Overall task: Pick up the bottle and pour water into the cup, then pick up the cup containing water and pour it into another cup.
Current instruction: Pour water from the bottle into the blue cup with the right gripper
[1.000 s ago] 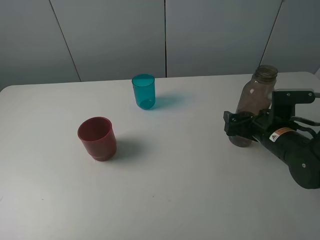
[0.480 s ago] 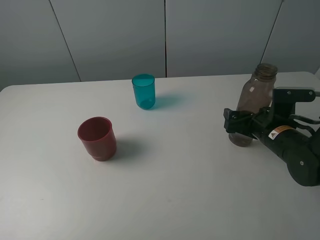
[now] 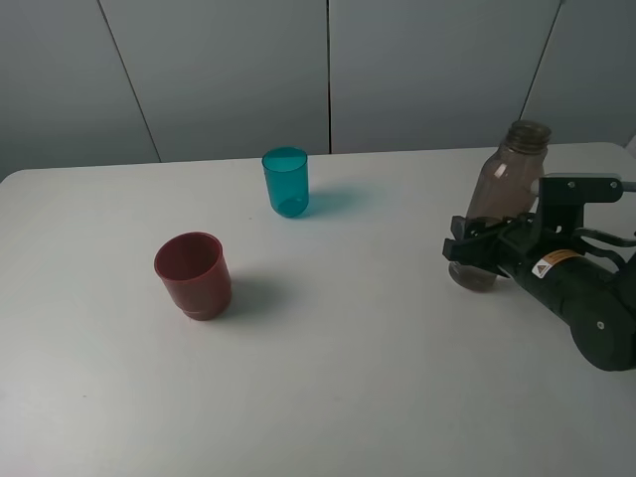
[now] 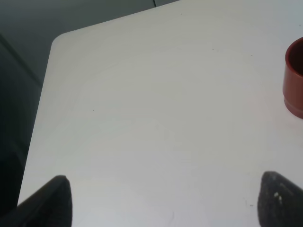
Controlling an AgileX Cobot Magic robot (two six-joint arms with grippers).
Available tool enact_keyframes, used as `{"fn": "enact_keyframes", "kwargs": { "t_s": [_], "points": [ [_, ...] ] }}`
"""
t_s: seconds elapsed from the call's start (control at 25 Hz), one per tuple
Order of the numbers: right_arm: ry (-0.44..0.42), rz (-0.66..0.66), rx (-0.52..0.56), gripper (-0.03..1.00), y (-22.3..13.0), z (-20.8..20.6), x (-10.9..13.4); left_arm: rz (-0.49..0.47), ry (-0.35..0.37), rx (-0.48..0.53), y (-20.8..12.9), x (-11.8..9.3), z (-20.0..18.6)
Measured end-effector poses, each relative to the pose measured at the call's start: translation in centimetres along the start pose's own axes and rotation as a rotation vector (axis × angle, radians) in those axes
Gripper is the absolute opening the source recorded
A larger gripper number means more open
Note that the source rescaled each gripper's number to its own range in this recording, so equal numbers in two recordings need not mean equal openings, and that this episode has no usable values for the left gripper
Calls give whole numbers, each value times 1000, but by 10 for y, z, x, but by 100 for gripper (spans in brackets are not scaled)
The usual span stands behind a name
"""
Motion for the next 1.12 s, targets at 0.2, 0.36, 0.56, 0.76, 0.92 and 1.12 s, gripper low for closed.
{"fn": "enact_keyframes", "kwargs": {
  "t_s": [0.2,0.36,0.56,0.76,0.92,1.12],
  "points": [
    [34,4,-2,3,4,-2,4,0,0,0,0,0,0],
    [19,24,-76,2,29,-4,9,0,0,0,0,0,0],
    [20,-72,-85,2,65,13,25,0,0,0,0,0,0],
    [76,-149,7,1,88,38,43,0,0,0,0,0,0],
    [94,-150,-20,1,113,52,51,0,0,0,0,0,0],
    [101,-199,-54,1,125,79,62,0,0,0,0,0,0]
  ]
}}
Point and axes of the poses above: a point on each arm's last joint axis where the gripper is mounted, z pointing out along that axis toward the gripper, x along the wrist's bending axis when the last joint is at zero, y = z × x, the point moved 2 cm from there along z, pointing out along that axis toward the gripper, and after that the axes turned 9 degrees about -z, right-handed, at the moved point
